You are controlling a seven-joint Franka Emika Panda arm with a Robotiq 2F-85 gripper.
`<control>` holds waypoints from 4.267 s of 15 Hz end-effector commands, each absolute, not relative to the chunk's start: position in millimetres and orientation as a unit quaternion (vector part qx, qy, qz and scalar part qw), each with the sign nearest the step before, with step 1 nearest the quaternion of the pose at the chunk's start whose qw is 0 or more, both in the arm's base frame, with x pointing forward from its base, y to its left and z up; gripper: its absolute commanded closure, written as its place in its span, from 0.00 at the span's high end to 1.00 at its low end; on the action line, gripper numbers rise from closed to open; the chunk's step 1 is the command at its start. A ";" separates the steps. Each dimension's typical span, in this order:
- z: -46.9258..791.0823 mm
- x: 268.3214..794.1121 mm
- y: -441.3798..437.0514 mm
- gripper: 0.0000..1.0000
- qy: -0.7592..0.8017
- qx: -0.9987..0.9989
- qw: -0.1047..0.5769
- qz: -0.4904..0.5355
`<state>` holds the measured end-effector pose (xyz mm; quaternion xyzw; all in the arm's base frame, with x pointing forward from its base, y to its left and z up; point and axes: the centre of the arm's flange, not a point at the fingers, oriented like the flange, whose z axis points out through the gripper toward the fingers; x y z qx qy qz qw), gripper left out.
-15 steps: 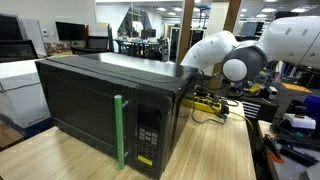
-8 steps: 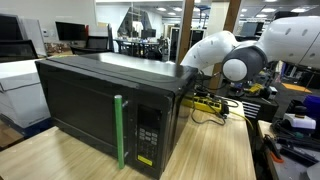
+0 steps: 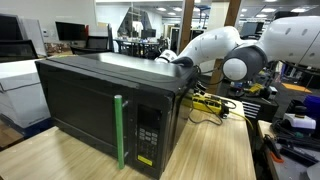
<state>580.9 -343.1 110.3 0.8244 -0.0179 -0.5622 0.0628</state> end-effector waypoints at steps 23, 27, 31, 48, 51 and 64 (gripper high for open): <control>261.5 522.1 -299.9 1.00 -0.057 0.809 -0.020 -0.584; 266.7 502.4 -276.5 1.00 -0.050 0.737 -0.076 -0.670; 259.6 489.3 -254.8 1.00 -0.061 0.662 -0.124 -0.736; 281.4 462.0 -242.7 1.00 -0.014 0.788 -0.093 -0.608; 286.1 461.2 -243.0 1.00 -0.011 0.829 -0.027 -0.558; 261.0 370.4 -206.2 1.00 0.020 0.884 -0.083 -0.460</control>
